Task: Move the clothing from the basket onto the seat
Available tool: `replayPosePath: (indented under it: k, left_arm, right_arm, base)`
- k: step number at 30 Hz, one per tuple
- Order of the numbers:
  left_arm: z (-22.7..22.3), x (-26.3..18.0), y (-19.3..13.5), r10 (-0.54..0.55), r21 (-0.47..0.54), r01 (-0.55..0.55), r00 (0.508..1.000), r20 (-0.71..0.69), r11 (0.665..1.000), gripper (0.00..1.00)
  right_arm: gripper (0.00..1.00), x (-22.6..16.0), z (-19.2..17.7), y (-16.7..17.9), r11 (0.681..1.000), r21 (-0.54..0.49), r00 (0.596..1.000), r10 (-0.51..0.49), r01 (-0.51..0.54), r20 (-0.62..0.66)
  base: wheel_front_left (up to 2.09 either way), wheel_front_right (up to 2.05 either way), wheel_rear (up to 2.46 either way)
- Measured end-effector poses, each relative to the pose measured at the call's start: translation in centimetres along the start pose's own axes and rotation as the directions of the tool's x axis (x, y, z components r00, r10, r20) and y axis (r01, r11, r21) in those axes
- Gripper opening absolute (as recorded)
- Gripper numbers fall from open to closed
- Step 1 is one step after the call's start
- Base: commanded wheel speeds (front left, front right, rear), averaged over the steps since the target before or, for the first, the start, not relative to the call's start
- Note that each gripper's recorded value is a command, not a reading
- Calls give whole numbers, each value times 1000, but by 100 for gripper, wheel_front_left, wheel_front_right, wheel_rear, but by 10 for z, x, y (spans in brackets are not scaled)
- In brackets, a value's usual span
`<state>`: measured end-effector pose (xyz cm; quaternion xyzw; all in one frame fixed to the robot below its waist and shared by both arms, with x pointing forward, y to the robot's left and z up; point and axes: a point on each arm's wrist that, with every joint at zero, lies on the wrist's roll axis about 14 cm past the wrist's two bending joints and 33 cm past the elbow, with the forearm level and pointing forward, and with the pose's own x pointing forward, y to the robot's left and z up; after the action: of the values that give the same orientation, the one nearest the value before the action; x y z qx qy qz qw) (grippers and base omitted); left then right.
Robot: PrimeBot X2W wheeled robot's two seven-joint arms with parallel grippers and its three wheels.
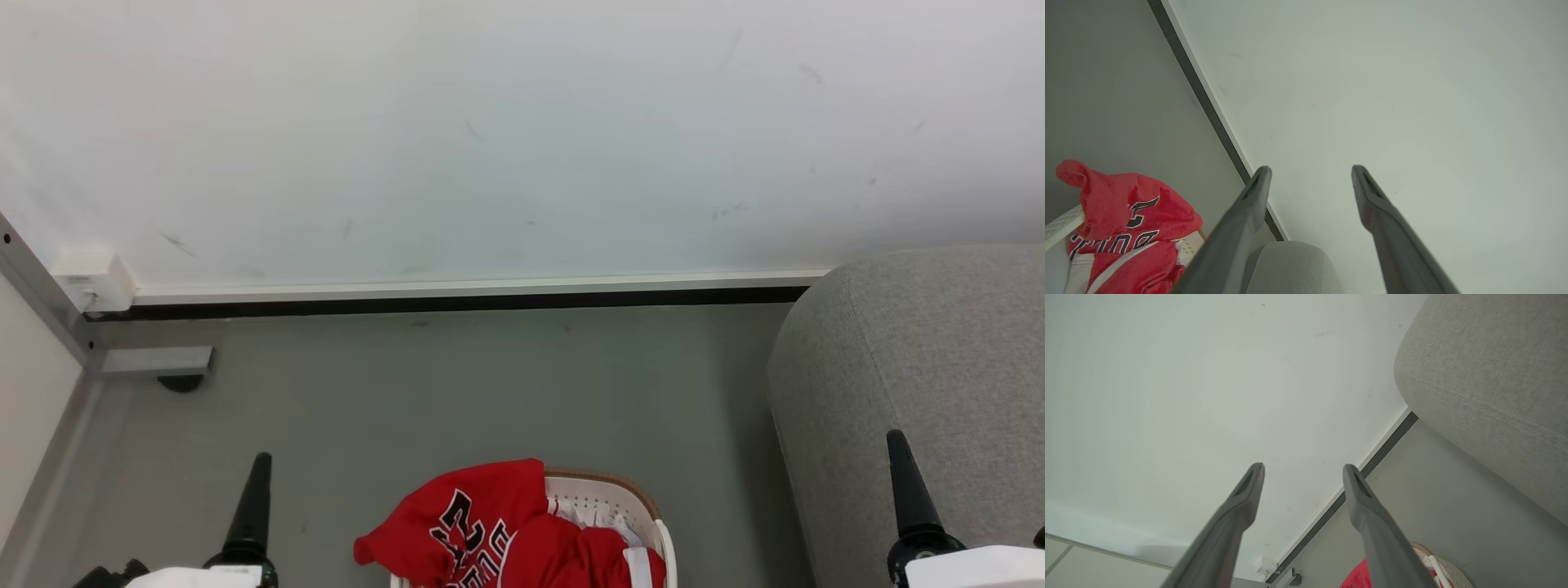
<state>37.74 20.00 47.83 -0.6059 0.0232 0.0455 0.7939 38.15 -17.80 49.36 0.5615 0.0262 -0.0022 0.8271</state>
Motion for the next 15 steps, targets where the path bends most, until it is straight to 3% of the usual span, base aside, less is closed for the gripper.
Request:
replayPosePath:
  k: [7,15]
  left_arm:
    - [3,0,-3,-9,159,7,1000,12,987,100]
    - [4,-3,-7,-23,316,15,1000,19,949,100]
  right_arm:
    - [100,1,-8,6,983,-183,1000,18,-22,-24]
    - [100,0,-10,9,945,-325,999,34,-39,-23]
  base:
    - [0,0,0]
    - [0,0,0]
